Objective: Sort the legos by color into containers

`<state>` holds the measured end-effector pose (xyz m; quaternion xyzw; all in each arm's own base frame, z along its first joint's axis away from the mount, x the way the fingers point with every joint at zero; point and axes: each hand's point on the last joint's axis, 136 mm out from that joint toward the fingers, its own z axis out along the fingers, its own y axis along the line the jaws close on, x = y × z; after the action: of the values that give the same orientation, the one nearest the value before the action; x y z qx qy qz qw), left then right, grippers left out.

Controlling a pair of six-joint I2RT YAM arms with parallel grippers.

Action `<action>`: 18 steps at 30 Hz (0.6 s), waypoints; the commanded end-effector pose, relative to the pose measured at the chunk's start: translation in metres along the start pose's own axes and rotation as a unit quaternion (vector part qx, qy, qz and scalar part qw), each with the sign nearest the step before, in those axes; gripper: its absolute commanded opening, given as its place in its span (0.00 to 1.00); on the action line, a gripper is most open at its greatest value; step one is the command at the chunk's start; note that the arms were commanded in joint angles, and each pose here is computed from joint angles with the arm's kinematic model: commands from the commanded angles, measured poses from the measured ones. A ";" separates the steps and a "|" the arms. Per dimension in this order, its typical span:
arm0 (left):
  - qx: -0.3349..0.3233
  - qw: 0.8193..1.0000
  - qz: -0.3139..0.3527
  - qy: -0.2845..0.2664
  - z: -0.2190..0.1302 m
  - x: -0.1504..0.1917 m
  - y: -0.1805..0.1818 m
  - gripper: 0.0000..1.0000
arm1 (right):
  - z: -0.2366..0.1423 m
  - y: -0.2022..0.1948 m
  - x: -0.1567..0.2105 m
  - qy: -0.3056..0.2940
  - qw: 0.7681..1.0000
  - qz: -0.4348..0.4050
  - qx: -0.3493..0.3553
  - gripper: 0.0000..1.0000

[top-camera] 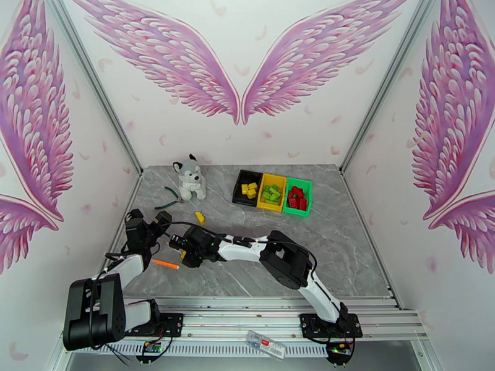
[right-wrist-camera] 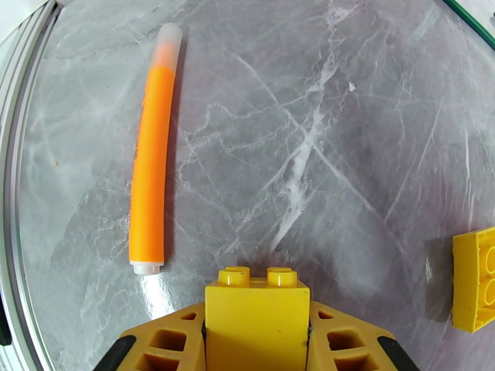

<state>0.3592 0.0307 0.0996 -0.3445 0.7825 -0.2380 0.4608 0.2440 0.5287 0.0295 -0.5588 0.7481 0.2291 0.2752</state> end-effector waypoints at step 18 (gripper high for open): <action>0.042 0.990 0.121 0.060 0.023 0.065 -0.068 0.93 | -0.134 -0.191 0.016 -0.090 0.936 0.223 0.257 0.21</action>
<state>0.3682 -0.0535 0.0886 -0.2428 0.8292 -0.2577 0.4324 0.3710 0.4155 0.0993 -0.3517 0.8335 0.1709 0.3904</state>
